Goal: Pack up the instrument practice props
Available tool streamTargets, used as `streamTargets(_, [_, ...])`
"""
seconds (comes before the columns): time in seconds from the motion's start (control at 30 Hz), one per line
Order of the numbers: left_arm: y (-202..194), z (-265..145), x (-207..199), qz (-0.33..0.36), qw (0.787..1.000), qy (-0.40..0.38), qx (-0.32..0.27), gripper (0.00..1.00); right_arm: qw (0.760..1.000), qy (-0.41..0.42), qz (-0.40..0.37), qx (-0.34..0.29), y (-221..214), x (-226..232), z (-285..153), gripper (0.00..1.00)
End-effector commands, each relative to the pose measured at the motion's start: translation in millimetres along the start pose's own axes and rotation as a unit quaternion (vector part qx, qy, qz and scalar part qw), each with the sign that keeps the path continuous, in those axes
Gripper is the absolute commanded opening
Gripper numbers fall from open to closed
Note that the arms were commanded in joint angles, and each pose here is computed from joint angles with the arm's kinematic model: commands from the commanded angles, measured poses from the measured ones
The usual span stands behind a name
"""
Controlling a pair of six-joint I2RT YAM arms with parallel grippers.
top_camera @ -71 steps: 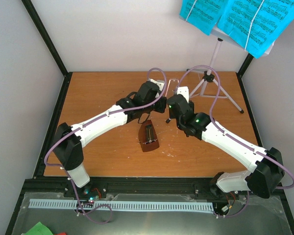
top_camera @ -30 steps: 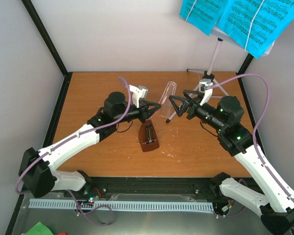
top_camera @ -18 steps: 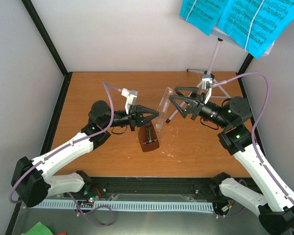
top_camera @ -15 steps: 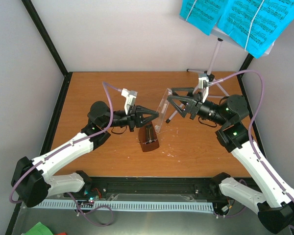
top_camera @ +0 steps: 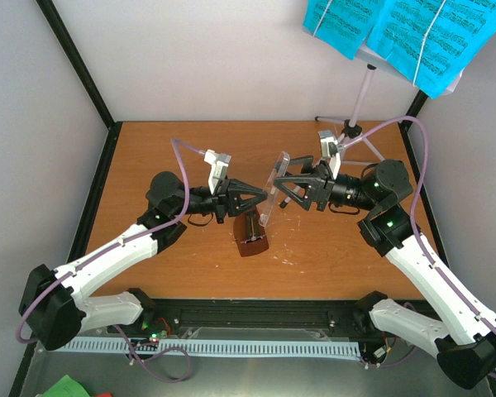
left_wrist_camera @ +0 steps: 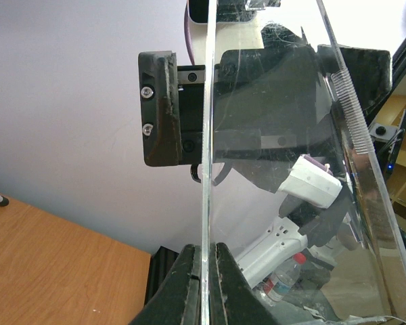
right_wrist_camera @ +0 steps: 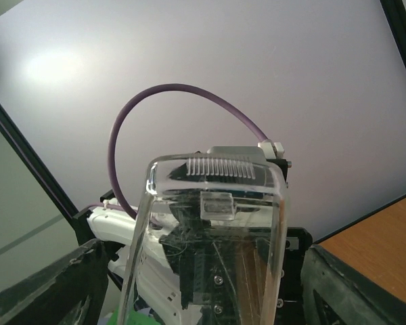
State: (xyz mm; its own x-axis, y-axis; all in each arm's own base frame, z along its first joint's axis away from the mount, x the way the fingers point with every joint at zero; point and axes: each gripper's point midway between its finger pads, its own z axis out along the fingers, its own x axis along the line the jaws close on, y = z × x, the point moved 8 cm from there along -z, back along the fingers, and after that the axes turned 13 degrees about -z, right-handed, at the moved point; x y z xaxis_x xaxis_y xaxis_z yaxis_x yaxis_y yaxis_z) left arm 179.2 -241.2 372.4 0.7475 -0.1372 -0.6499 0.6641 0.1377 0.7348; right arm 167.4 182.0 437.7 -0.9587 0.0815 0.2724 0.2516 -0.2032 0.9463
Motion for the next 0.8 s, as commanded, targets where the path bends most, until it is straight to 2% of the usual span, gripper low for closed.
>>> streamTargets(0.0, [8,1,-9,0.019,1.000,-0.020,-0.007,0.00,1.000,0.029,-0.012,-0.001,3,7,2,0.74])
streamTargets(0.2, [7,2,-8,0.019,1.000,-0.022,-0.003,0.00,0.999,0.043,-0.005,0.002,-1,9,5,0.68])
streamTargets(0.5, [5,1,-6,0.017,1.000,-0.019,-0.003,0.00,0.999,0.047,0.003,0.004,-7,7,7,0.46])
streamTargets(0.6, [4,0,-1,0.017,1.000,-0.004,-0.009,0.02,0.999,0.042,-0.003,0.003,-9,6,6,0.43])
streamTargets(0.63, [3,-1,0,0.018,1.000,0.006,-0.013,0.14,0.999,0.038,-0.007,0.003,-10,6,5,0.43])
streamTargets(0.7, [2,-3,4,0.023,0.999,0.030,-0.022,0.52,1.000,0.022,-0.016,0.006,-13,5,3,0.43])
streamTargets(0.73, [1,-5,7,0.026,0.998,0.046,-0.027,0.65,1.000,0.012,-0.021,0.010,-14,3,2,0.43])
streamTargets(0.77, [-1,-8,8,0.032,0.997,0.062,-0.033,0.72,1.000,0.000,-0.026,0.015,-17,2,1,0.43])
